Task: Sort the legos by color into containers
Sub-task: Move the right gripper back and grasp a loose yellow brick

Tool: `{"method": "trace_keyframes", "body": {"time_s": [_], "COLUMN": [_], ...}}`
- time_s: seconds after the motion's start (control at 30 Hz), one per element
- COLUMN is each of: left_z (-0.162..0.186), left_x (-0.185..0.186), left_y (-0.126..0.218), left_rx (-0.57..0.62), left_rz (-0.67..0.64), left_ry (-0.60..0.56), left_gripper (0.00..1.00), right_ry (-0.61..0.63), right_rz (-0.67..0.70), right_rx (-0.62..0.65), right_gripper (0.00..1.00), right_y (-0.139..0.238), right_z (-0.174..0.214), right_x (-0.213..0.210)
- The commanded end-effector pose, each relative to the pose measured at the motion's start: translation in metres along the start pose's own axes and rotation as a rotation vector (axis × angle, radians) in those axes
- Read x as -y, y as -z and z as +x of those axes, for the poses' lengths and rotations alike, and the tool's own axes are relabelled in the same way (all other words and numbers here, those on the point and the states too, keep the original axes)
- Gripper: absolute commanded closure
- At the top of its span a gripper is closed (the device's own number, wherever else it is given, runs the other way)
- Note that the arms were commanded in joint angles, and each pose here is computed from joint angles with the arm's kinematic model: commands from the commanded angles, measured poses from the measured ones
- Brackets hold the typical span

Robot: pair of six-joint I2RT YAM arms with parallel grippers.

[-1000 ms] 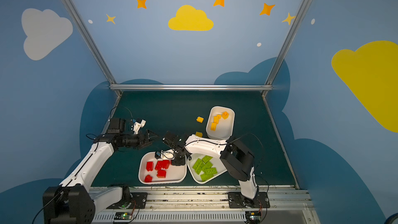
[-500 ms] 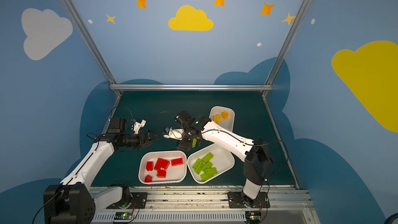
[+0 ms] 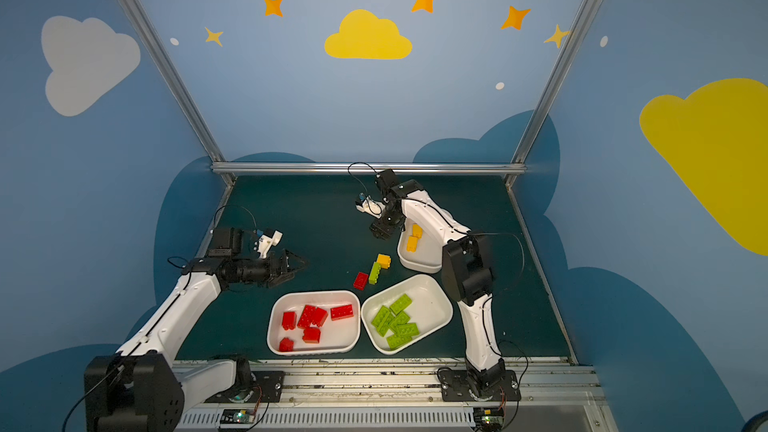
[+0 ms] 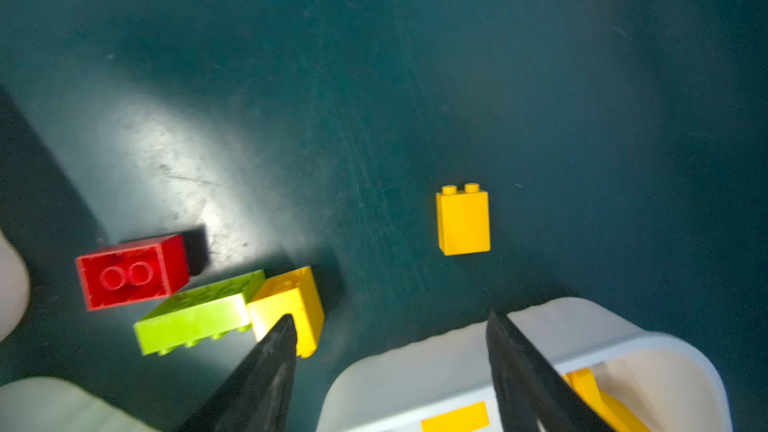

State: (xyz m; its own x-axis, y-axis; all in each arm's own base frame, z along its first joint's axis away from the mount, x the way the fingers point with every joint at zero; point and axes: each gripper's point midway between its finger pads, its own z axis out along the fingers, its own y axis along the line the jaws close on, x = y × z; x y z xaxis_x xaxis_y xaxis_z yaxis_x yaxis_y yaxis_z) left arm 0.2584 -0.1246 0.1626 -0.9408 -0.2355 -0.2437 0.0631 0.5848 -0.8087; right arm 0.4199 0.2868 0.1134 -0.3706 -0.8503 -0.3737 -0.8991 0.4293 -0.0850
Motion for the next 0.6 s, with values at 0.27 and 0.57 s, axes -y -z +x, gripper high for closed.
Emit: {"method": "trace_keyframes", "body": {"time_s": [0.27, 0.57], "left_z": [0.002, 0.002], "left_x": [0.004, 0.001], "left_y": [0.003, 0.001], "left_rx": [-0.006, -0.017], "left_rz": [0.008, 0.007], "left_ry": [0.003, 0.017], "left_gripper": [0.01, 0.01], "right_ry": [-0.012, -0.016], "right_rz": [-0.039, -0.055], "right_rx": [-0.089, -0.129], "right_gripper": [0.26, 0.28], "right_y": [-0.051, -0.081], "right_z": [0.009, 0.025], "right_x": [0.028, 0.035]}}
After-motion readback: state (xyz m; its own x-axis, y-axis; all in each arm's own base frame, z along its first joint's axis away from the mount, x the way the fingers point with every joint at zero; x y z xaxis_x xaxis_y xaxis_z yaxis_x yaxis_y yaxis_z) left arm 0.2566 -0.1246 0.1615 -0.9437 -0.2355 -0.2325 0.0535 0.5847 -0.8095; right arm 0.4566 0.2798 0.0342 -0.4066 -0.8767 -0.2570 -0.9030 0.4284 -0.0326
